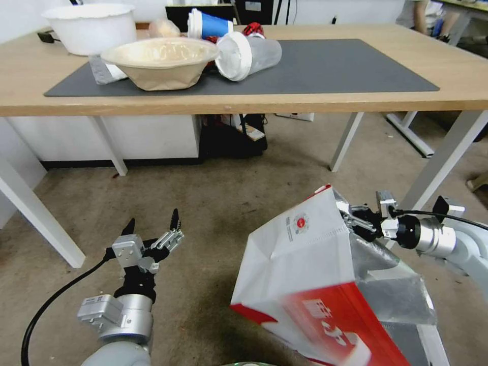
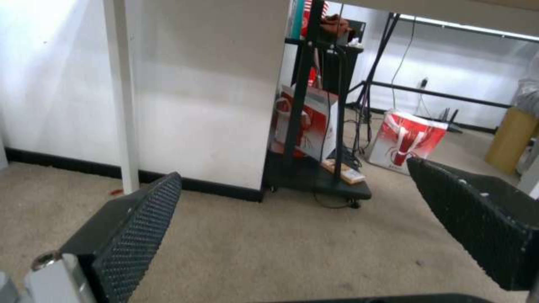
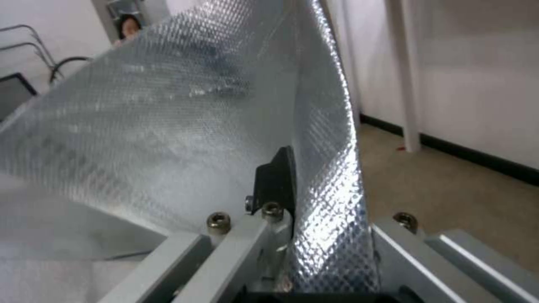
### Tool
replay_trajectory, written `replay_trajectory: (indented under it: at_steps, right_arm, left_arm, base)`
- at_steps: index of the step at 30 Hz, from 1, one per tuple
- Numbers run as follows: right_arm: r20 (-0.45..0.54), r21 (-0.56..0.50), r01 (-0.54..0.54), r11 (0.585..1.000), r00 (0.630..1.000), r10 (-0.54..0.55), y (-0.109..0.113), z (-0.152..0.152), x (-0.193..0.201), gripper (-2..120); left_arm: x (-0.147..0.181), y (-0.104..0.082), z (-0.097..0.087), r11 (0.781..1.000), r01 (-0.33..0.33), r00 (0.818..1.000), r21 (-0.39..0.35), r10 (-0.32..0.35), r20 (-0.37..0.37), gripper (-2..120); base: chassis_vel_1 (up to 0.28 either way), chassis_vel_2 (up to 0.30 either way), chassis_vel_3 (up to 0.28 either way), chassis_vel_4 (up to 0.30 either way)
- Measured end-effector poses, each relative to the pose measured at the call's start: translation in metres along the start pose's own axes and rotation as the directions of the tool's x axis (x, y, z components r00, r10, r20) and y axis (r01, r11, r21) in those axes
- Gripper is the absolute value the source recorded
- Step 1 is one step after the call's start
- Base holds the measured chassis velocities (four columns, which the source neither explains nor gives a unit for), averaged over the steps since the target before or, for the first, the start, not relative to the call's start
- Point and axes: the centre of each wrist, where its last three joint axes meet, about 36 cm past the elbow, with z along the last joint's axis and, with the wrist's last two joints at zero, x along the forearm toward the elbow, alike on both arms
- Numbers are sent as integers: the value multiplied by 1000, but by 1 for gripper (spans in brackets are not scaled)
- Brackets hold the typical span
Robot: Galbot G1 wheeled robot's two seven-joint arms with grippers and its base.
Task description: Pick up the food delivery bag from the floor and place it on the table.
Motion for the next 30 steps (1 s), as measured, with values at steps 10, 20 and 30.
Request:
replay_trajectory:
  at_steps: [10, 20, 30]
  right_arm:
    - [3, -10, 51, 999, 999, -51, 16, 5, -15, 0]
    - [12, -25, 62, 998, 998, -61, 27, 13, -18, 0]
    - [45, -36, 81, 996, 996, -79, 34, 15, -26, 0]
  left_arm:
    - [3, -2, 1, 1000, -6, 1000, 12, 6, 8, 100]
    - [5, -2, -1, 1000, -8, 1000, 16, 8, 7, 100]
    - [8, -2, -3, 1000, -7, 1000, 11, 6, 7, 100]
  base:
    - [0, 0, 0, 0]
    - [0, 0, 0, 0]
    - [0, 0, 0, 0]
